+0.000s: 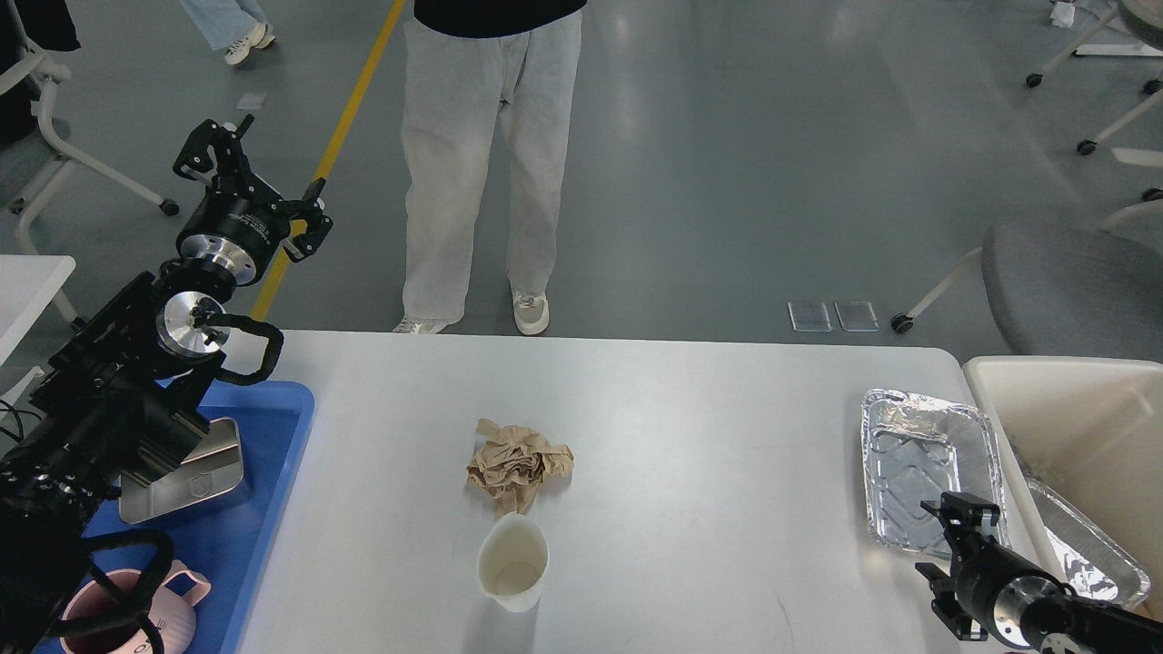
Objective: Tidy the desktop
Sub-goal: 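Reach the right gripper to the foil tray's near rim and grasp it, then lift the foil tray with the right gripper and carry it over the table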
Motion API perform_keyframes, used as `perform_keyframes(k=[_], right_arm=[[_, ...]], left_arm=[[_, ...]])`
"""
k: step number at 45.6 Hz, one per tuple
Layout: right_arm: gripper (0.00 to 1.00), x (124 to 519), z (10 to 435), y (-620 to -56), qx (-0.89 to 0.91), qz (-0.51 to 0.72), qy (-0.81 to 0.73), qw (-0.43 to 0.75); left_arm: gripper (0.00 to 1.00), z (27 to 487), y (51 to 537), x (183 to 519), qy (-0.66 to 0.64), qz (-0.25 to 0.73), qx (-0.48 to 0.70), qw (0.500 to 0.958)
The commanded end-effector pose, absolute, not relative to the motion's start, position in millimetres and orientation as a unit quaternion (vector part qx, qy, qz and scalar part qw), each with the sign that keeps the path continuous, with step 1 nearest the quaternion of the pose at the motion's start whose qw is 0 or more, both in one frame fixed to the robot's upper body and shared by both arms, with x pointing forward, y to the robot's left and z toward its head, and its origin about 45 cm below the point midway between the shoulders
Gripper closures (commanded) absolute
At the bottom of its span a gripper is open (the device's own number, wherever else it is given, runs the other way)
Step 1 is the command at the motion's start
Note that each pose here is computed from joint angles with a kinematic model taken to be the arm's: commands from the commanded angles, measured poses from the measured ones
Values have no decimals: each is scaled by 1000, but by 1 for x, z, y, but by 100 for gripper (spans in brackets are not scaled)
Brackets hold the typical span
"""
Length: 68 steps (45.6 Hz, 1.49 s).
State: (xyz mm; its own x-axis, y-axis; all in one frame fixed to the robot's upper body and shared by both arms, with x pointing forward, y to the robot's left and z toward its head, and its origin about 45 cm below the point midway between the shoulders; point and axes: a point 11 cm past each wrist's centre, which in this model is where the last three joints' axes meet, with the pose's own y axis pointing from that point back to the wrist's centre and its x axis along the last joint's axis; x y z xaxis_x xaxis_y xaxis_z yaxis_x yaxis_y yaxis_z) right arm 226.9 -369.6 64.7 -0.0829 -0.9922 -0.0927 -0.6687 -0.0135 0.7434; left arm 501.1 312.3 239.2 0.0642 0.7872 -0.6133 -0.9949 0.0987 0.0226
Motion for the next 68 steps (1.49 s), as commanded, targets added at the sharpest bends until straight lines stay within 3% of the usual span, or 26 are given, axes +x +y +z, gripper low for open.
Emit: perform_keyframes(k=[1, 16, 20, 26, 47, 68], right_arm=[[64, 227, 63, -370, 640, -317, -652, 255], [69, 222, 52, -376, 640, -312, -648, 271], [78, 222, 52, -377, 640, -313, -647, 271], [100, 225, 54, -375, 649, -314, -640, 266], [100, 238, 65, -377, 662, -302, -636, 256], [100, 286, 166, -412, 726, -206, -613, 235]], left_arm=[[2, 240, 313, 501, 247, 638, -210, 699], [2, 238, 312, 501, 249, 637, -209, 699], [2, 238, 312, 501, 249, 638, -209, 698], [2, 238, 312, 501, 249, 637, -209, 699], [2, 233, 312, 498, 251, 637, -207, 699], [2, 221, 305, 493, 249, 631, -176, 714]])
